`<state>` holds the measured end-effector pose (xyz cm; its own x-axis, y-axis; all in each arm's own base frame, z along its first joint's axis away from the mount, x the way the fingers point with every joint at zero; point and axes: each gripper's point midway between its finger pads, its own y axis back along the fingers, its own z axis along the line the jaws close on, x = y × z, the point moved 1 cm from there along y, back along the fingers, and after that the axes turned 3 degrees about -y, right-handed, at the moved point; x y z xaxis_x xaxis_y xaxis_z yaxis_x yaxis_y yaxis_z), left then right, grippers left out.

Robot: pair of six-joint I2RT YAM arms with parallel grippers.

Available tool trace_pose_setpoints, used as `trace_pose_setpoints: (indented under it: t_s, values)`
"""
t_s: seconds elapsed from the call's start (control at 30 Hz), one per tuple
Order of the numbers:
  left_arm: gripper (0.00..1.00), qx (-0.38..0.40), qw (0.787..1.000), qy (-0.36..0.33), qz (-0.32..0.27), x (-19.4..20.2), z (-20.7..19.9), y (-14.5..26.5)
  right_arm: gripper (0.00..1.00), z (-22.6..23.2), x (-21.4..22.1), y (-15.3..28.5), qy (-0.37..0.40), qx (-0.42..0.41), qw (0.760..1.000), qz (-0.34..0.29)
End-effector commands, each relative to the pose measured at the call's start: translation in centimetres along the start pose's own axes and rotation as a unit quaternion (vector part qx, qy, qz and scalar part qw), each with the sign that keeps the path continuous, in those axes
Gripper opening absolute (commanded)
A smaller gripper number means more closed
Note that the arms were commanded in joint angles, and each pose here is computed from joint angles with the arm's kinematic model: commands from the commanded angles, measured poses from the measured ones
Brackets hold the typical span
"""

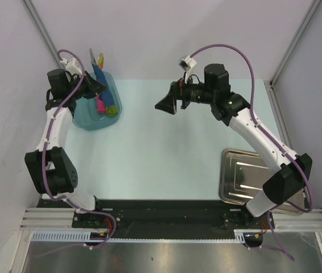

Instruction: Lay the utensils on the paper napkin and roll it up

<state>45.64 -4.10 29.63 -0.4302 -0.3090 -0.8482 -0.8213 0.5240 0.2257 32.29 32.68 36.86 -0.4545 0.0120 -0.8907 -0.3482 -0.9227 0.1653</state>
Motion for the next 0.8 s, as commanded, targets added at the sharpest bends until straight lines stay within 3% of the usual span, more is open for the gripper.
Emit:
trace_pose_setpoints:
  t_s: [0.0, 0.33, 0.77]
  values:
    - [0.0, -0.068, 0.996, -0.057, 0.001, -2.2, 4.8, -0.2, 1.0, -0.7, -0.2, -0.2, 0.002, 0.003, 1.0, -0.005]
    - [0.0, -0.165, 0.984, 0.024, 0.06, 0.7, 16.4, -2.2, 1.0, -2.0, 0.2, -0.8, -0.007, 0.009, 1.0, 0.001]
    - [0.0, -0.19, 0.976, 0.04, 0.098, 4.1, 23.8, -3.2, 1.0, -3.0, 1.0, -1.6, -0.017, 0.012, 1.0, 0.012]
